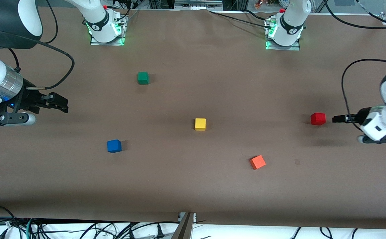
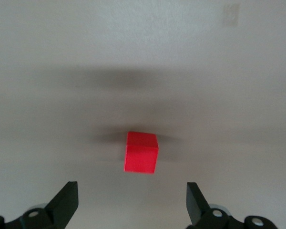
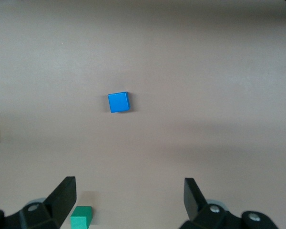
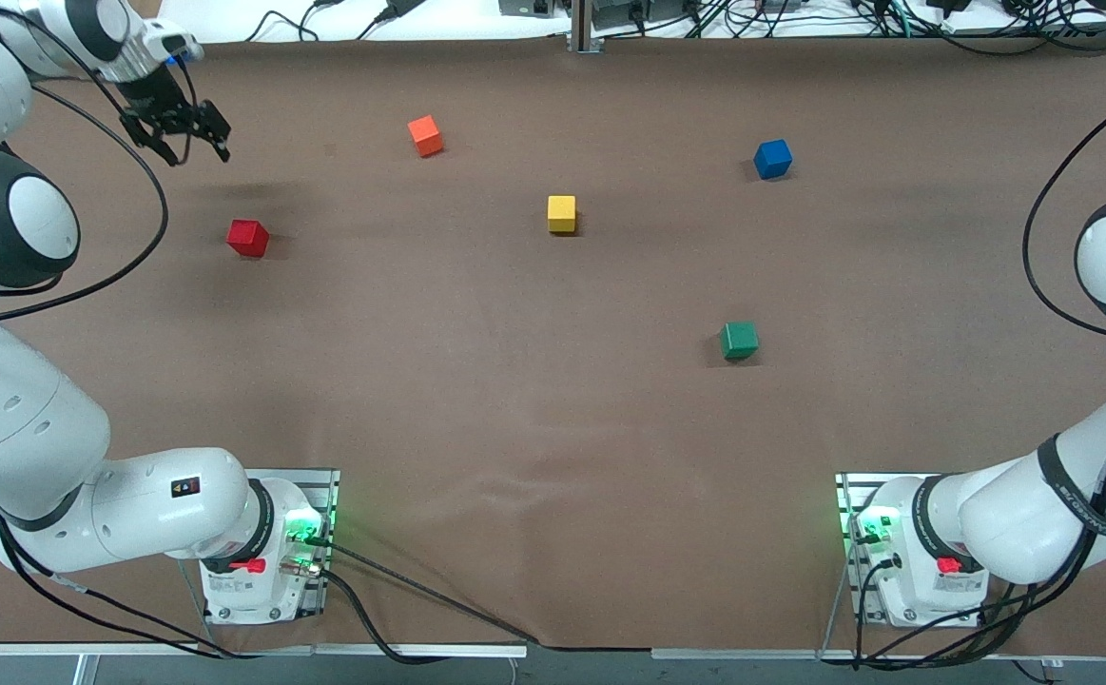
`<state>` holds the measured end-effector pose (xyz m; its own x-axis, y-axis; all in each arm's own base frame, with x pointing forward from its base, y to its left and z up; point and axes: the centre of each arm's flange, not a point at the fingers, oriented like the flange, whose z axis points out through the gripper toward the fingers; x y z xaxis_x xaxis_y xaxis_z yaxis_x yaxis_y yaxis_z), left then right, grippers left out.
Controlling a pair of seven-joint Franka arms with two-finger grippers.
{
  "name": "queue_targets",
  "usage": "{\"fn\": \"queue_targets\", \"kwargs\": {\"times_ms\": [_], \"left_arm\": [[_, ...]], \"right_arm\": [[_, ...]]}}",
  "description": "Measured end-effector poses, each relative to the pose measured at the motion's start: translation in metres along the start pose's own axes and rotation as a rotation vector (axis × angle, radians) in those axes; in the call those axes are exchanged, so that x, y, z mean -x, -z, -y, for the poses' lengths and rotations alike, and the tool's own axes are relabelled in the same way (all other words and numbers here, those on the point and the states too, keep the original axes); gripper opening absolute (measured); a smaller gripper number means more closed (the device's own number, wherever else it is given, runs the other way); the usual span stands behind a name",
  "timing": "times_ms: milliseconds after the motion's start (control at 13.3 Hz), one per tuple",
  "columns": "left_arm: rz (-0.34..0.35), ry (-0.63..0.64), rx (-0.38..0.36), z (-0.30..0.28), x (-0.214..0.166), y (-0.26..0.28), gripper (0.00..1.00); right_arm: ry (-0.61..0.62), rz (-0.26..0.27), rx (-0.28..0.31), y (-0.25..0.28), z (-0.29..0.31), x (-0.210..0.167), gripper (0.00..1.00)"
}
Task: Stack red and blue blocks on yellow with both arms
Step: 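Close the left gripper on the red cube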
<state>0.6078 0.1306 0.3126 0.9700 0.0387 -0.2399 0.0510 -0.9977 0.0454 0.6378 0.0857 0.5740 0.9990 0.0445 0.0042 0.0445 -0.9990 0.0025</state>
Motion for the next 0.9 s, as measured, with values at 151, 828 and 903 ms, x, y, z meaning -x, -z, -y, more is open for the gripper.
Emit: {"fn": "queue_targets", "kwargs": {"times_ms": [151, 828, 903], "left_arm": [[-0.047, -0.025, -0.027, -0.005, 0.014, -0.036, 1.0], [-0.182, -0.07, -0.07, -0.017, 0.064, -0.118, 1.0], [-0.187, -0.071, -0.07, -0.017, 0.064, -0.12, 1.0]], "right_arm": [[0.0, 0.0, 0.0, 0.0, 0.0, 0.0, 1.0], [0.0, 0.0, 0.0, 0.0, 0.0, 0.0, 1.0], [0.0, 0.0, 0.0, 0.0, 0.0, 0.0, 1.0]]}}
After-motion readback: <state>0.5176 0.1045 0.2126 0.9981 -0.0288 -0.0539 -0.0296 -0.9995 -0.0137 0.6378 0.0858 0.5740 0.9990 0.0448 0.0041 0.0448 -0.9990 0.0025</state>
